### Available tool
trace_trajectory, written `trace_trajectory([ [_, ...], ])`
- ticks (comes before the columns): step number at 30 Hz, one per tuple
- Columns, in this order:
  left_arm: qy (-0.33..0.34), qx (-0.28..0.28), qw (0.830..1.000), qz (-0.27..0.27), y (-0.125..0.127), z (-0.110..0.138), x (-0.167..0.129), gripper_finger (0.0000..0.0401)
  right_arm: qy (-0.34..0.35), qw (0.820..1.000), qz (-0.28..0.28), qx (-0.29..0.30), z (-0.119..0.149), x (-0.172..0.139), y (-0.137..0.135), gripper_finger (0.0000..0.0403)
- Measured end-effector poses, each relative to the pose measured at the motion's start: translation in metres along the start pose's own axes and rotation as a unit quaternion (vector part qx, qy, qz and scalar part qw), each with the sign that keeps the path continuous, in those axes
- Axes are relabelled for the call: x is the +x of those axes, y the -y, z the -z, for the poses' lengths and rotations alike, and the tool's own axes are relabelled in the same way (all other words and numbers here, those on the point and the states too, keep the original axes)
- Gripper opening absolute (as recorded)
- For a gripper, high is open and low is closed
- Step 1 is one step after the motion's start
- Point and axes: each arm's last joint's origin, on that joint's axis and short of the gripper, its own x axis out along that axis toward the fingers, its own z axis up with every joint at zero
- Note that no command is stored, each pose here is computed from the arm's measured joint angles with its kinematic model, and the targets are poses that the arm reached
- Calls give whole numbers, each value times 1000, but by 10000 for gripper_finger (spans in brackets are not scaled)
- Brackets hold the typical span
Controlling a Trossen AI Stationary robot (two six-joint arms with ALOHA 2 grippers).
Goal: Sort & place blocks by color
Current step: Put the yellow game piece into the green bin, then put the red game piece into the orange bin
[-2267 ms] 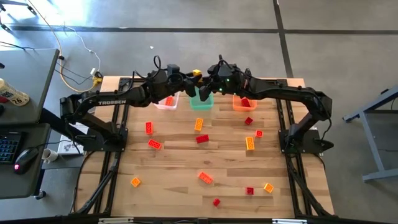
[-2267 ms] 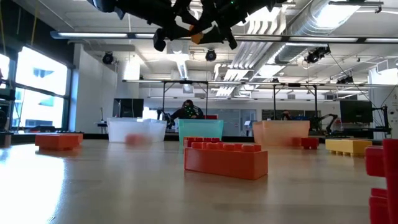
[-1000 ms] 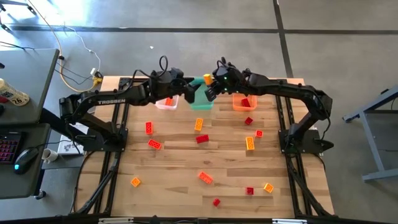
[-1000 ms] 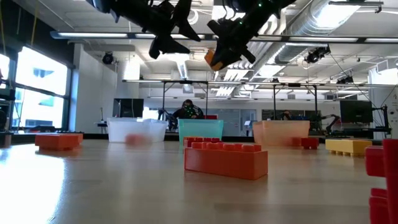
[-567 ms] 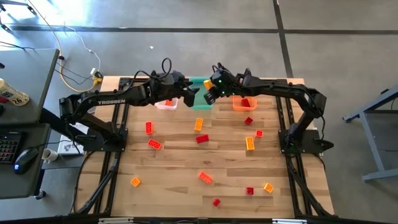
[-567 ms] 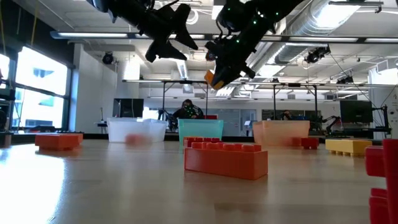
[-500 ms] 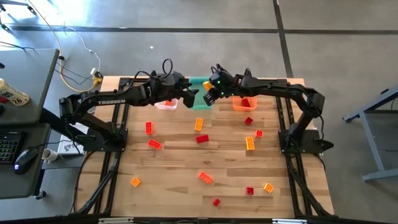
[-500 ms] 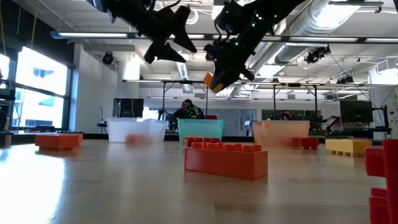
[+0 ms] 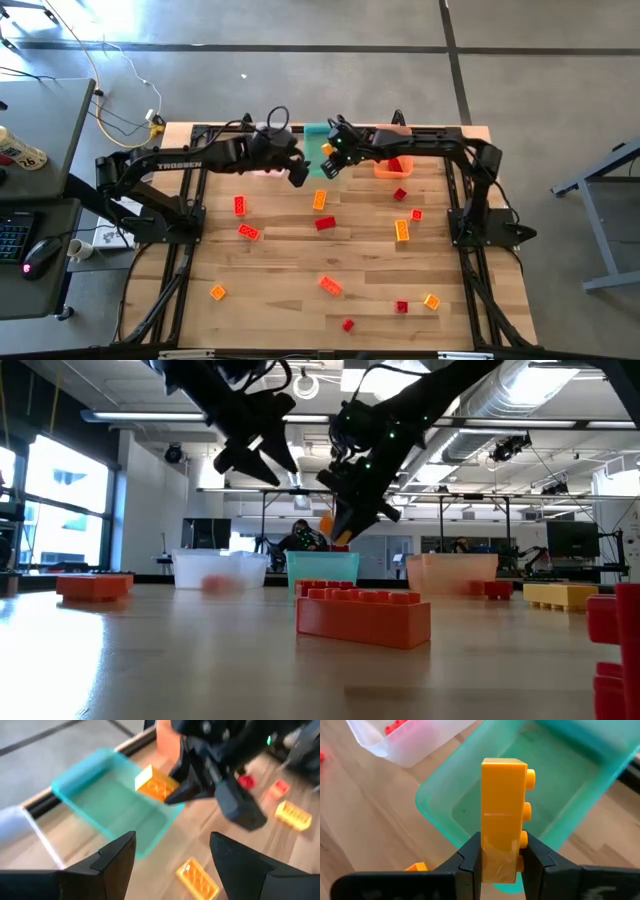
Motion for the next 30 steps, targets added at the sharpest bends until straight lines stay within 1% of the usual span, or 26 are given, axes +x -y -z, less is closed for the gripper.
trace_trajectory([
  [4, -33, 13, 999, -24, 0, 8, -1, 240, -4, 1000, -7, 1, 2, 11, 0, 73],
  [8, -55, 21, 997, -40, 0, 14, -2, 240, -8, 1000, -6, 4, 4, 18, 0, 87],
  [13, -59, 17, 997, -37, 0, 15, -2, 240, 2, 1000, -26, 1, 2, 19, -2, 91],
  [18, -59, 17, 997, -36, 0, 14, -2, 240, 8, 1000, -28, 1, 1, 19, -2, 99],
  [21, -59, 17, 997, -36, 0, 14, -2, 240, 7, 1000, -30, 1, 1, 19, -2, 118],
  [26, -58, 17, 997, -36, 0, 14, -2, 240, 6, 999, -33, 1, 0, 17, -3, 167],
  [30, -59, 17, 997, -36, 0, 14, -2, 240, 1, 999, -46, -3, -2, 4, -3, 199],
])
